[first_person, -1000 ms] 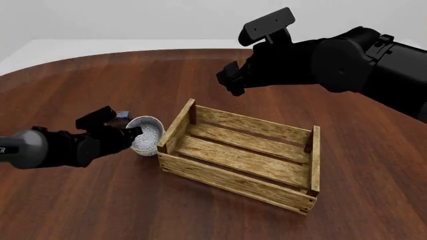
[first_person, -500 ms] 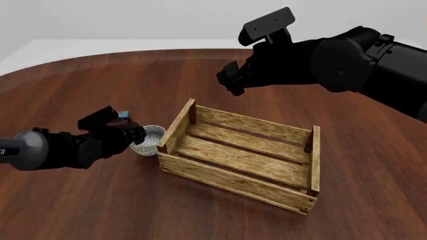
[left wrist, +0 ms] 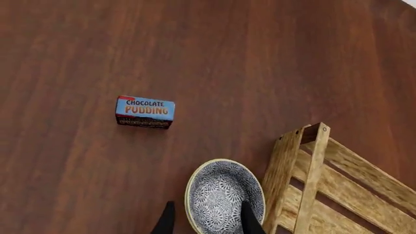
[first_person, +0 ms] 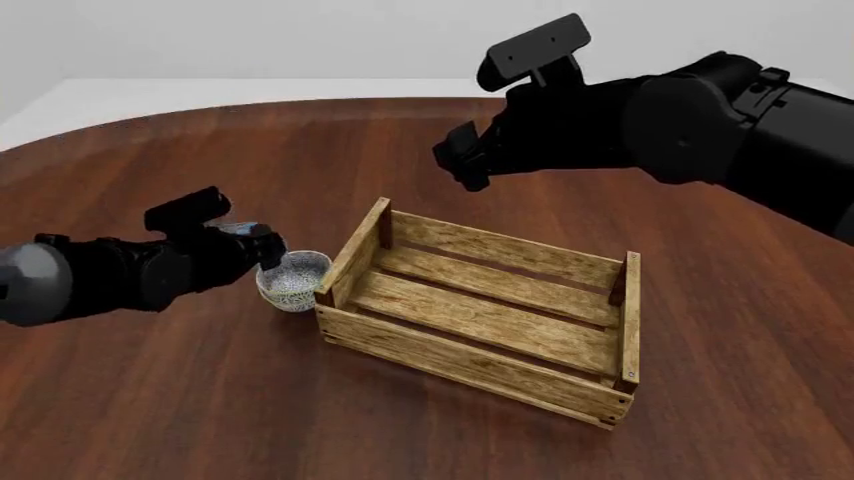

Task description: Stack the right bowl on the left bowl and place them in the tray.

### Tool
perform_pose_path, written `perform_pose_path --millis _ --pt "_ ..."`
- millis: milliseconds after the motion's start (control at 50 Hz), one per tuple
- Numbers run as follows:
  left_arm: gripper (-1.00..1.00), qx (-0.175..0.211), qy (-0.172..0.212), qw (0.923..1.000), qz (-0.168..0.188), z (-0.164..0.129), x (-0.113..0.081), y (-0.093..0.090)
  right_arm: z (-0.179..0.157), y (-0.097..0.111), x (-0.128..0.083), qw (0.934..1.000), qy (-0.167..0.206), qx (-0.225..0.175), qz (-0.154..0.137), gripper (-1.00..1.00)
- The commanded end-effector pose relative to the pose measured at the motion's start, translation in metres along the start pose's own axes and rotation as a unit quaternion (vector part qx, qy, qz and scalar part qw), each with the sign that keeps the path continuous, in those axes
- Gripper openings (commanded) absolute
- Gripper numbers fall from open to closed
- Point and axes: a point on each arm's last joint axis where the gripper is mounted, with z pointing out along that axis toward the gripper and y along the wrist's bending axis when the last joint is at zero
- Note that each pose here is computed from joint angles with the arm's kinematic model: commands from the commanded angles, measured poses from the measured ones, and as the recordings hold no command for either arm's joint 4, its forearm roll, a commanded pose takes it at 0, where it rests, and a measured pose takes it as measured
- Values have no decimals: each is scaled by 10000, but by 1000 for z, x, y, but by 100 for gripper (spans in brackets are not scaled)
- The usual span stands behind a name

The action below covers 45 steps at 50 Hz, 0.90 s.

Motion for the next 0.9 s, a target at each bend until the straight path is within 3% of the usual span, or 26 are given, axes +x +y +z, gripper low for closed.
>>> perform_pose_path --millis 20,100,220,240,300,320,400,900 --pt "100 -34 214 9992 336 20 -5 -7 -4 1 -1 10000 -30 -13 -8 100" --pt "100 -45 251 9990 354 21 -9 -10 -4 1 -1 10000 -28 -9 -13 100" --pt "100 -233 348 9978 520 28 -17 2 -4 -1 -1 10000 -26 10 -2 100" --pt "100 -146 359 9981 484 27 -11 -4 -4 0 -1 10000 -26 -2 -5 100" --pt "100 -224 435 9971 586 37 -8 2 -3 1 0 10000 -22 -13 -15 100" --pt "100 -102 374 9979 511 30 -7 -8 -3 1 0 10000 -21 -15 -14 100" --pt "100 -105 418 9978 510 36 -4 -8 -3 0 -1 10000 -25 0 -6 100" --pt "100 -259 682 9958 548 73 12 5 -1 0 0 10000 -12 0 -6 100"
